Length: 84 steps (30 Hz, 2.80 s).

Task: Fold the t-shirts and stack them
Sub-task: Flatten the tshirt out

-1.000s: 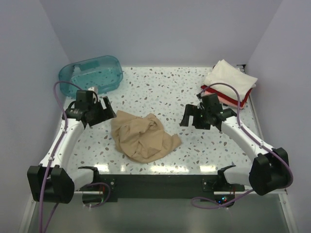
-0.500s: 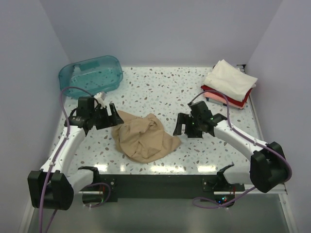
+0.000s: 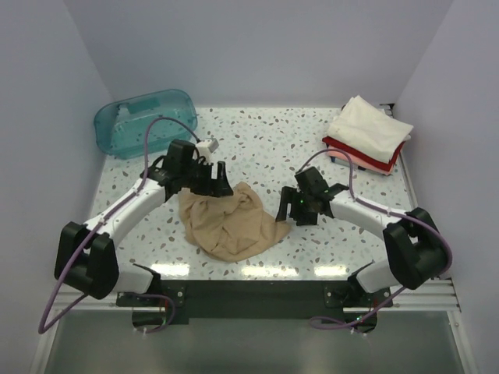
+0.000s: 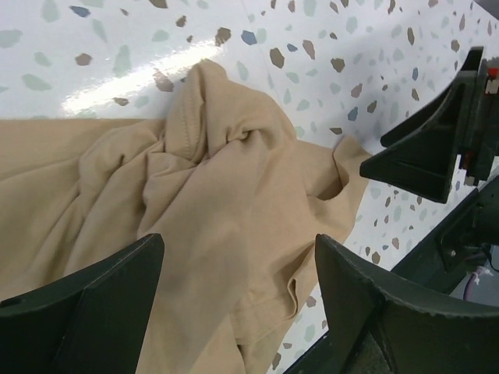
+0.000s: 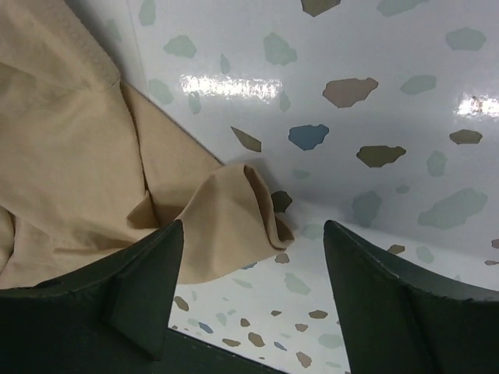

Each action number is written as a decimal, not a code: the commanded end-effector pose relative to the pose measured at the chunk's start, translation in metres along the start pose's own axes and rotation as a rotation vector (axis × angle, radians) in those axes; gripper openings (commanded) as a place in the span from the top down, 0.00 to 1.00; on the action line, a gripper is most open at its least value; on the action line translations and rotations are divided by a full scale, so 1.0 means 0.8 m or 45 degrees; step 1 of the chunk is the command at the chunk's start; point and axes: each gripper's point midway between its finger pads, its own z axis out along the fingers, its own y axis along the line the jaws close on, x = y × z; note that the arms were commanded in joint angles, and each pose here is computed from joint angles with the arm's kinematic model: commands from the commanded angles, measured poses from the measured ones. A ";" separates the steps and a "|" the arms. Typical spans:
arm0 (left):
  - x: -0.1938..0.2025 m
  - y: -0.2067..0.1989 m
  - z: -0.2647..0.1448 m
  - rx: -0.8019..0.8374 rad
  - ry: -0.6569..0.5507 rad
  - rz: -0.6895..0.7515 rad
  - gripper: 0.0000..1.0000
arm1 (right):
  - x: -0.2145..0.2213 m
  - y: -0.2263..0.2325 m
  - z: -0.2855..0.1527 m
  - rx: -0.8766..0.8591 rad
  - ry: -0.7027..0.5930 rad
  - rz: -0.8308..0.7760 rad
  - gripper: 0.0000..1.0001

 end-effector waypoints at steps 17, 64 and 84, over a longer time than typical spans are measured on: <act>0.012 0.007 0.102 -0.169 0.172 0.204 0.18 | -0.024 0.025 0.031 -0.049 0.008 -0.046 0.51; -0.194 0.095 -0.210 -0.433 -0.803 -0.336 0.78 | -0.287 0.059 -0.318 -0.100 -0.901 -0.101 1.00; -0.085 0.165 -0.125 -0.581 -0.597 -0.300 0.21 | -0.072 -0.044 -0.096 -0.093 -0.265 0.117 1.00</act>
